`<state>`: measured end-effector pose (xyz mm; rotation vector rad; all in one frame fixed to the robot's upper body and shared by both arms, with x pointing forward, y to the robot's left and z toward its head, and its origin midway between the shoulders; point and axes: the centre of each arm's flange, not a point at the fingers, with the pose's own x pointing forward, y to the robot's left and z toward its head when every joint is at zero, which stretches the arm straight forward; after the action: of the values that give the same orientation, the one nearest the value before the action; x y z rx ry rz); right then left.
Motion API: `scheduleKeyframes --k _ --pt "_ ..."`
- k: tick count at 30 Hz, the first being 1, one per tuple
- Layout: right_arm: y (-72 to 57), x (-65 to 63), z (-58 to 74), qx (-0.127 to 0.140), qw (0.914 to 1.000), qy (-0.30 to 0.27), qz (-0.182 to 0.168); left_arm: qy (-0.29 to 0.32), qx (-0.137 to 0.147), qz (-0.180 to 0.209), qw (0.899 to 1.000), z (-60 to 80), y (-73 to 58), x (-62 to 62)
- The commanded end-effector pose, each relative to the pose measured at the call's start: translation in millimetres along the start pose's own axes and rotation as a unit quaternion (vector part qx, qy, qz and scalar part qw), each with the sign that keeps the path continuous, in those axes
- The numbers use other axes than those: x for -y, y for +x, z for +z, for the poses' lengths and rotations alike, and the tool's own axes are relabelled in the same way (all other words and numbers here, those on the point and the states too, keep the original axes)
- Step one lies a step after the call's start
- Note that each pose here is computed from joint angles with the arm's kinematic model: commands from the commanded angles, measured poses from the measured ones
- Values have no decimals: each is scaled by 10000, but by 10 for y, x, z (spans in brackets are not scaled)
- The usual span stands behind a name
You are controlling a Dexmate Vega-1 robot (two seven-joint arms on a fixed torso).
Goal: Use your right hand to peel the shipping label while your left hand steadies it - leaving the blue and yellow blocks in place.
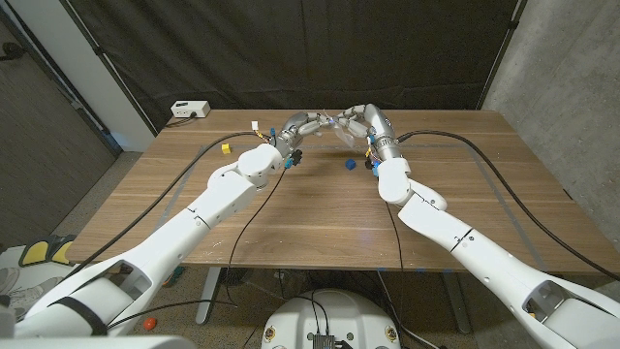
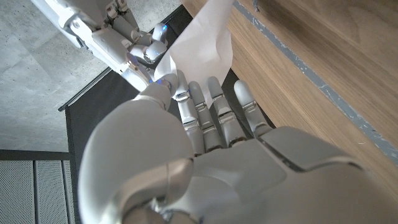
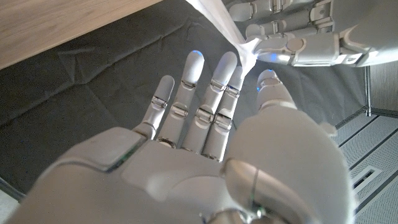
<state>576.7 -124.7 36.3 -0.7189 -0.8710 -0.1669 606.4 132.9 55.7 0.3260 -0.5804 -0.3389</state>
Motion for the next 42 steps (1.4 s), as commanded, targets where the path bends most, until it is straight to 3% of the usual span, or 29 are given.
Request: scheduleKeyframes --k 1,12,21,42 --pt "10 -40 30 22 9999 -125 -91 32 -34 -142 9999 -3 4 4" --pt "33 -64 48 30 9998 -193 -70 -15 69 -161 9998 29 9 -9" --pt "33 -70 45 79 9994 -206 -249 -45 116 -139 9998 21 3 -34" --pt "-10 -27 -25 -95 9929 119 -1181 -117 -24 -236 9996 -90 -97 -23"
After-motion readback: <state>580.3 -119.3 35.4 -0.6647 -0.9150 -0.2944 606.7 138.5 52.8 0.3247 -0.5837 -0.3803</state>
